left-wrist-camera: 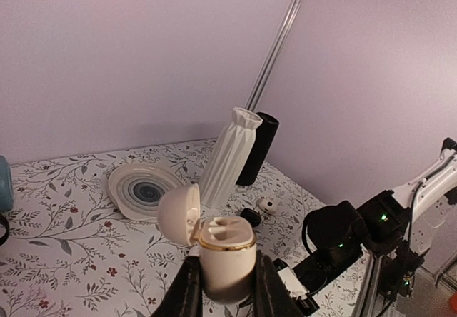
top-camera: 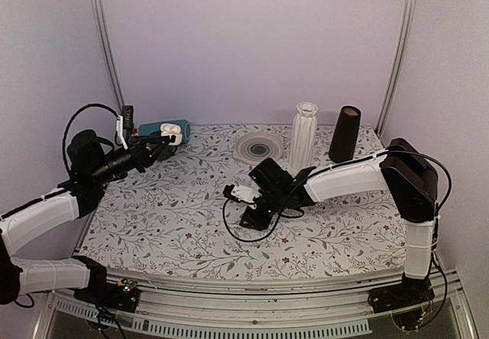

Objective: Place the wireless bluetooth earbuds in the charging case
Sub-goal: Pick up the right earbud from the center of the board.

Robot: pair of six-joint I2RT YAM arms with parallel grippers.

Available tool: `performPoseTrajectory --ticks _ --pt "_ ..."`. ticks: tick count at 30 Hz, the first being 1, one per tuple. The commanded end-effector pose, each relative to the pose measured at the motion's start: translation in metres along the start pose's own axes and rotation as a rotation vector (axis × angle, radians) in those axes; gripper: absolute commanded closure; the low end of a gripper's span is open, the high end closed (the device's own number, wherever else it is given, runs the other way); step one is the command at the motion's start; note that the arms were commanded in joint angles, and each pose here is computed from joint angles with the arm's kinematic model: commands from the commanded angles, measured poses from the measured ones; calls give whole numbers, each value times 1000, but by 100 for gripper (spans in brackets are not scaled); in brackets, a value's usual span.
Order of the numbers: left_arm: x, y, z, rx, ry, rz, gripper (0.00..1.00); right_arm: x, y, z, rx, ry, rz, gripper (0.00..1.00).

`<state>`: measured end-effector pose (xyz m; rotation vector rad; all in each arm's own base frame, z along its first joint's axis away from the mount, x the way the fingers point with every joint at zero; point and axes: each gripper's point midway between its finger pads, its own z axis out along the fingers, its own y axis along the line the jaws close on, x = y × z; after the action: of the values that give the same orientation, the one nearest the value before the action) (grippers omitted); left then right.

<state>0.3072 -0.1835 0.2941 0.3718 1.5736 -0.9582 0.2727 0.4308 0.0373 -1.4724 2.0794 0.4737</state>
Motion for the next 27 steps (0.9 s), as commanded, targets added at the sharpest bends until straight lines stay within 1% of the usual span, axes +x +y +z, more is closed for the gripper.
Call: performPoseTrajectory --ticks 1,10,13,27 --pt "-10 -1 -3 -6 -24 27 100 -7 2 -2 -22 -9 -37 51" --pt "-12 -2 -3 -6 -24 30 100 0 4 7 -33 18 -43 55" --pt "-12 -3 -4 -7 -23 29 100 3 6 11 -31 27 -55 59" --pt "-13 -3 -4 -5 -23 26 100 11 9 18 -22 50 -72 63"
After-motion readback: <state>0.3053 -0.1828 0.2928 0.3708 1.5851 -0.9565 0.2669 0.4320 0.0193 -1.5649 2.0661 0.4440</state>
